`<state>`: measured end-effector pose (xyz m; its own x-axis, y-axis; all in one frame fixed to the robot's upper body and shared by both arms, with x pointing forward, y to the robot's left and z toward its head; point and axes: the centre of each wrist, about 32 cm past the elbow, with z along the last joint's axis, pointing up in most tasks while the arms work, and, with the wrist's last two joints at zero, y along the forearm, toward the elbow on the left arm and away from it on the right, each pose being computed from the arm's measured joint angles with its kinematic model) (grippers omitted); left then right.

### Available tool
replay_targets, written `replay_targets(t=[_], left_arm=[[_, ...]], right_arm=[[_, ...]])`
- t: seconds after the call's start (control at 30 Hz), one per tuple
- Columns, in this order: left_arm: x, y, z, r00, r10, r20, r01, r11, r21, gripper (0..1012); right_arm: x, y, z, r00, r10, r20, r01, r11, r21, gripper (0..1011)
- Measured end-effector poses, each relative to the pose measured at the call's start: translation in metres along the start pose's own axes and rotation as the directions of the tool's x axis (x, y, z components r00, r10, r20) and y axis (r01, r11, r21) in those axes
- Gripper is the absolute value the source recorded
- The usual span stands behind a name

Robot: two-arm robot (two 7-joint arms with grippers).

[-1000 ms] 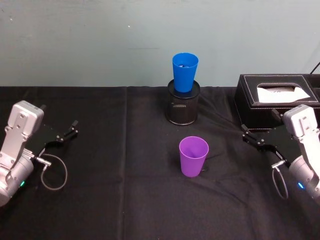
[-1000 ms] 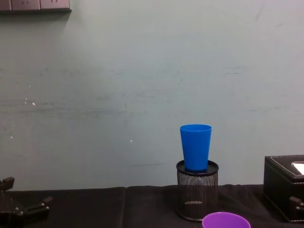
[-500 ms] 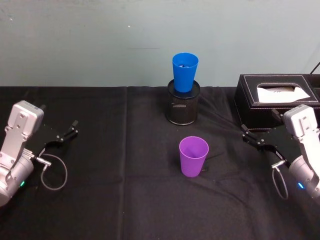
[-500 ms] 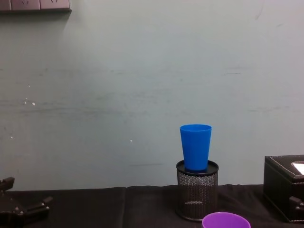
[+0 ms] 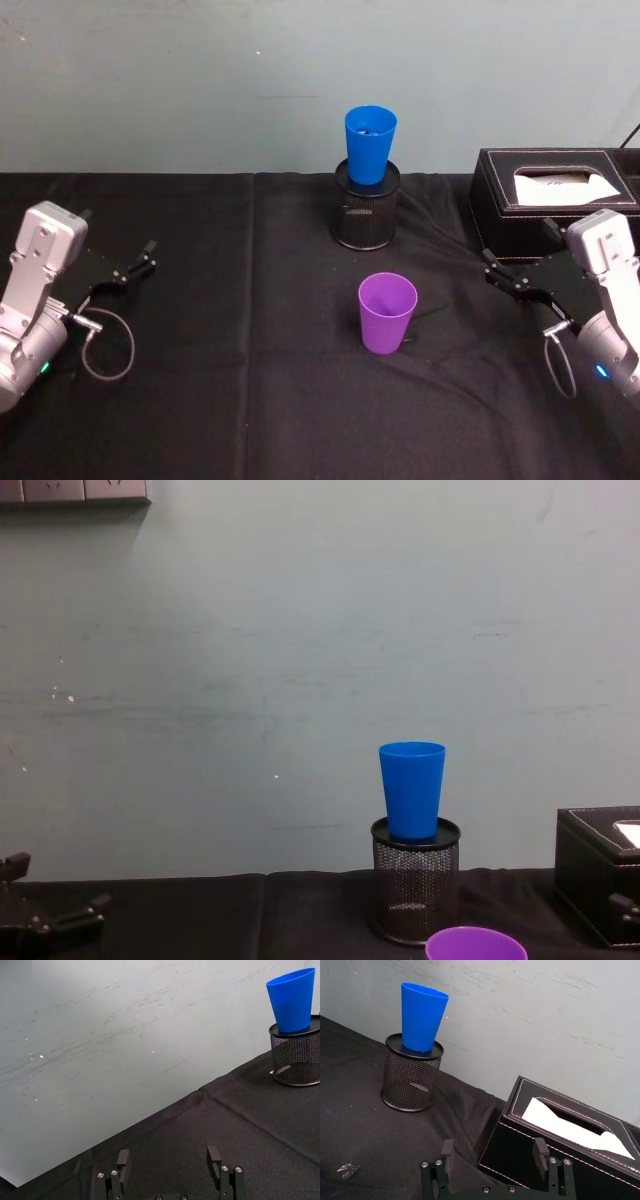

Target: Pick up one cup with a gripper and tap it against the other cup.

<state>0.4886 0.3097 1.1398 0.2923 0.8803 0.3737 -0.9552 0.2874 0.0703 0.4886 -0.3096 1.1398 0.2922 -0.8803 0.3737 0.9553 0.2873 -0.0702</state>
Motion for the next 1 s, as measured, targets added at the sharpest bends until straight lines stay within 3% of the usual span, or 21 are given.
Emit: replay_targets(t=[0.33, 0.57, 0.73, 0.87, 1.0], left_arm=[[0.0, 0.0, 0.0, 1.0, 0.0, 0.0, 0.0, 1.0, 0.0, 1000], [0.0, 0.0, 0.0, 1.0, 0.0, 0.0, 0.0, 1.0, 0.0, 1000], [0.0, 0.0, 0.0, 1.0, 0.0, 0.0, 0.0, 1.0, 0.0, 1000], [0.0, 0.0, 0.0, 1.0, 0.0, 0.0, 0.0, 1.0, 0.0, 1000], [0.0, 0.0, 0.0, 1.0, 0.0, 0.0, 0.0, 1.0, 0.0, 1000]], right_arm=[[0.006, -0.005, 0.011, 0.999, 0.007, -0.031, -0.006, 0.999, 0.047, 1000], [0.011, -0.023, 0.01, 0.992, 0.076, -0.098, -0.068, 0.995, 0.079, 1000], [0.005, -0.047, -0.002, 0.968, 0.205, -0.144, -0.188, 0.975, 0.121, 1002], [-0.008, -0.065, -0.013, 0.934, 0.323, -0.155, -0.301, 0.942, 0.151, 1002], [-0.017, -0.07, -0.018, 0.91, 0.385, -0.153, -0.36, 0.918, 0.169, 1000]])
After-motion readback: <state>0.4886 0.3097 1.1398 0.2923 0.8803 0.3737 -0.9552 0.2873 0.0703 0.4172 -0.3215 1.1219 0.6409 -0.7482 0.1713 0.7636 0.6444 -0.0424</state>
